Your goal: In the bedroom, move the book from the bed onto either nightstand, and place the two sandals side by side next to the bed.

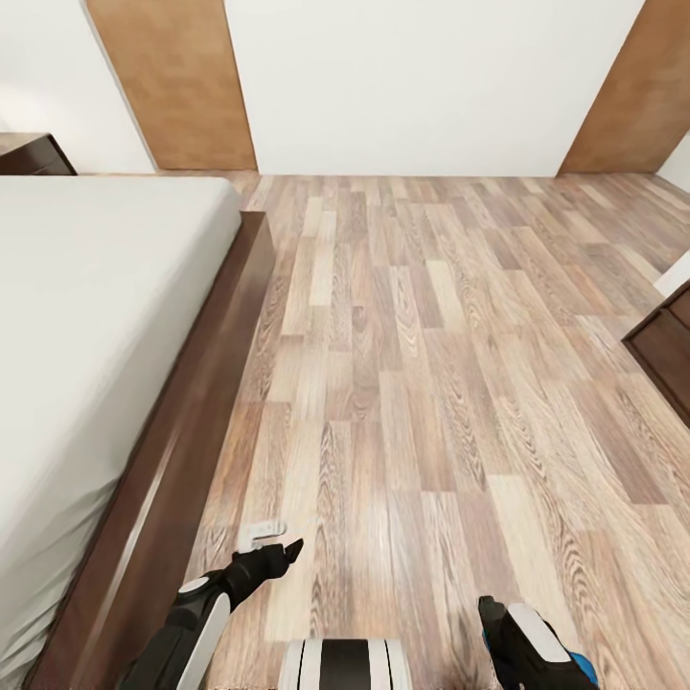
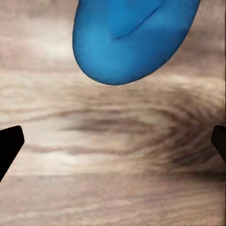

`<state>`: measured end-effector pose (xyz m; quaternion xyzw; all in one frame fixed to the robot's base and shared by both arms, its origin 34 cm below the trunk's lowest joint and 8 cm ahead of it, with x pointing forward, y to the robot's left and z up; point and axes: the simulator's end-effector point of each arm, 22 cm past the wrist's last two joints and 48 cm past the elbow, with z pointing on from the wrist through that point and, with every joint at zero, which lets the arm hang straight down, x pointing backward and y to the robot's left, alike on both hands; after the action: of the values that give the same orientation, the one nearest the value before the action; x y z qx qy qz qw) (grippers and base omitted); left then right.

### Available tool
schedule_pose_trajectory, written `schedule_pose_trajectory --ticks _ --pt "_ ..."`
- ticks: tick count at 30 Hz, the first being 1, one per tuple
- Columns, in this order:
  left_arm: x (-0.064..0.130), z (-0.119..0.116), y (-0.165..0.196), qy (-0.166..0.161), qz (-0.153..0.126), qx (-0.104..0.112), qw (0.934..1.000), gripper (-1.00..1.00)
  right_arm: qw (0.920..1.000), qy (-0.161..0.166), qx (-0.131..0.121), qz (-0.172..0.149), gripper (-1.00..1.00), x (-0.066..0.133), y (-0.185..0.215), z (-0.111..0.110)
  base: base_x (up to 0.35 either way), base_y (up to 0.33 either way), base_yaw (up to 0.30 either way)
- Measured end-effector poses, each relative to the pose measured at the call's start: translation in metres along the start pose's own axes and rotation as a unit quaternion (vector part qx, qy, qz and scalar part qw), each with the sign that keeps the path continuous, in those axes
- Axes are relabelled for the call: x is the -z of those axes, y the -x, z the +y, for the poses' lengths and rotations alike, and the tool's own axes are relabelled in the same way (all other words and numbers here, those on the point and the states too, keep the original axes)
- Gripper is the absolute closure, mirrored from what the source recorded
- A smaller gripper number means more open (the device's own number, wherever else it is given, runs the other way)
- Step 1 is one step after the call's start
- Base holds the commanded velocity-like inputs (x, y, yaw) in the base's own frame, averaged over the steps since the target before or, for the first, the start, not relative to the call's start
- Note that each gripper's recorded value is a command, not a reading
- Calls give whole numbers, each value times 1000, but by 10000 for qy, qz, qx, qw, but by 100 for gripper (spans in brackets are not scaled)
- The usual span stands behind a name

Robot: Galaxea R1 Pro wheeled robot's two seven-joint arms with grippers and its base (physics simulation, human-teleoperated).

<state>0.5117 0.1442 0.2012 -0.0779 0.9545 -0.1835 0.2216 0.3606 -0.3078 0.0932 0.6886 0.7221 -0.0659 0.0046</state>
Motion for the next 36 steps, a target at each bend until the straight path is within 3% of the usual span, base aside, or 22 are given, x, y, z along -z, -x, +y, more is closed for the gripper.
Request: schedule_pose_trajectory --ticks 9,13,23,36 --pt "-9 7 -16 35 165 67 9998 -100 9979 -209 30 -611 -100 -8 95 -18 0 0 0" --pt "-13 9 -24 50 238 92 9997 -100 9968 -307 108 -728 -100 -10 124 -25 0 0 0" --pt "-21 16 -43 92 426 158 9989 -100 9957 -563 384 -626 -100 -13 170 -44 0 0 0" --pt "-32 25 -67 145 668 243 9974 -100 9956 -788 185 -474 -100 -26 175 -65 0 0 0"
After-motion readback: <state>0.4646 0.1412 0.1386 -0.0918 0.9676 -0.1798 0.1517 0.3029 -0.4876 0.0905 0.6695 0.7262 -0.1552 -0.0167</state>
